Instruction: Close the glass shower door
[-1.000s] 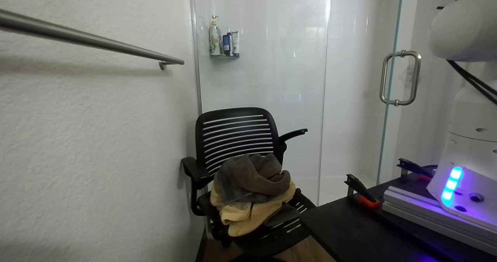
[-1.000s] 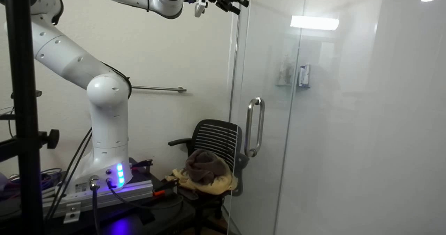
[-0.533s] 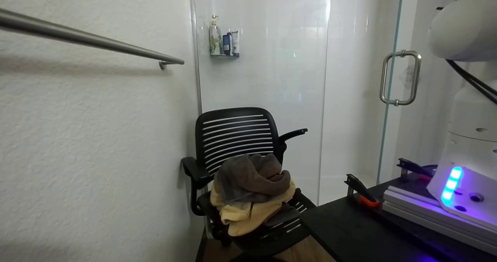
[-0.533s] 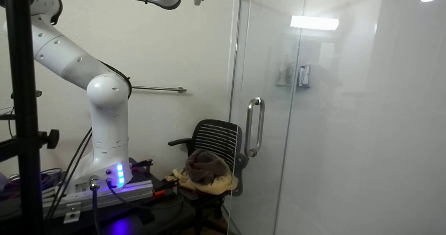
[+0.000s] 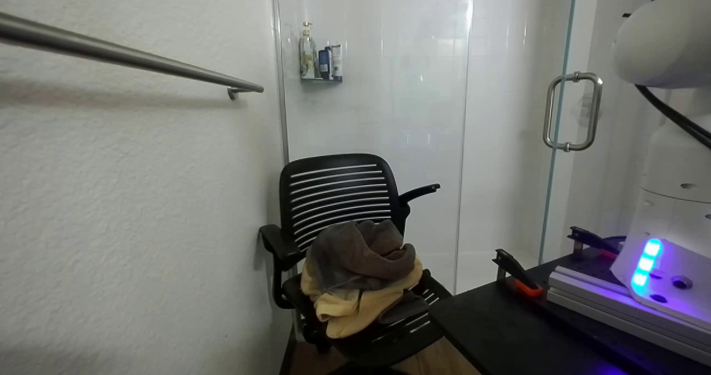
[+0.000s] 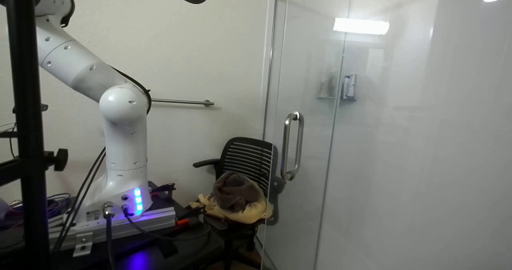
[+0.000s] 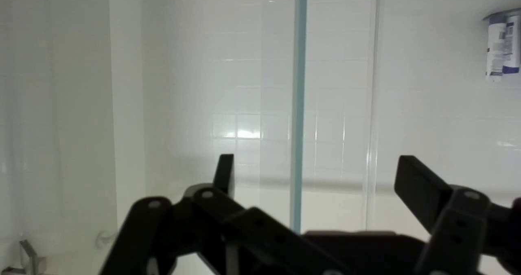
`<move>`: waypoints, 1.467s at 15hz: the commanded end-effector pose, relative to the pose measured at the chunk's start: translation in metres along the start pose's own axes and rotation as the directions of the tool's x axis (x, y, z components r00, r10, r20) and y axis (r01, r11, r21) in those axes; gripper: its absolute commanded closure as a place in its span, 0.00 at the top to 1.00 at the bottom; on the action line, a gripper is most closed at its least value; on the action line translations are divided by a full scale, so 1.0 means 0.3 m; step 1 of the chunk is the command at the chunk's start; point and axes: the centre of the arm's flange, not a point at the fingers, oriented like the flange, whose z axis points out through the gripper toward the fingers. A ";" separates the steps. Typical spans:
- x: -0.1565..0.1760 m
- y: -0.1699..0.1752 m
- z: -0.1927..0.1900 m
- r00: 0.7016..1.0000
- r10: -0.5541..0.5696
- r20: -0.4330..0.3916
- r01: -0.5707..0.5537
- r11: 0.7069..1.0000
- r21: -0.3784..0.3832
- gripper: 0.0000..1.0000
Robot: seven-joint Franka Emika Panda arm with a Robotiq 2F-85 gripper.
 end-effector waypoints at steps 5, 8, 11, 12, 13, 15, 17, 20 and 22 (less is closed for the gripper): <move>-0.028 -0.064 0.117 0.992 0.096 0.087 -0.101 0.993 0.058 1.00; -0.039 -0.107 0.162 0.983 0.134 0.125 -0.151 0.979 0.136 1.00; -0.044 -0.141 0.217 0.973 0.169 0.158 -0.197 0.963 0.182 1.00; -0.045 -0.151 0.237 0.970 0.178 0.164 -0.208 0.959 0.192 1.00; -0.050 -0.166 0.260 0.967 0.185 0.176 -0.220 0.954 0.204 1.00; -0.048 -0.180 0.317 0.964 0.212 0.163 -0.242 0.952 0.190 1.00; -0.034 -0.182 0.385 0.961 0.240 0.136 -0.260 0.953 0.157 1.00; -0.035 -0.183 0.456 0.956 0.276 0.098 -0.286 0.951 0.114 1.00; -0.046 -0.174 0.506 0.953 0.295 0.072 -0.300 0.951 0.073 1.00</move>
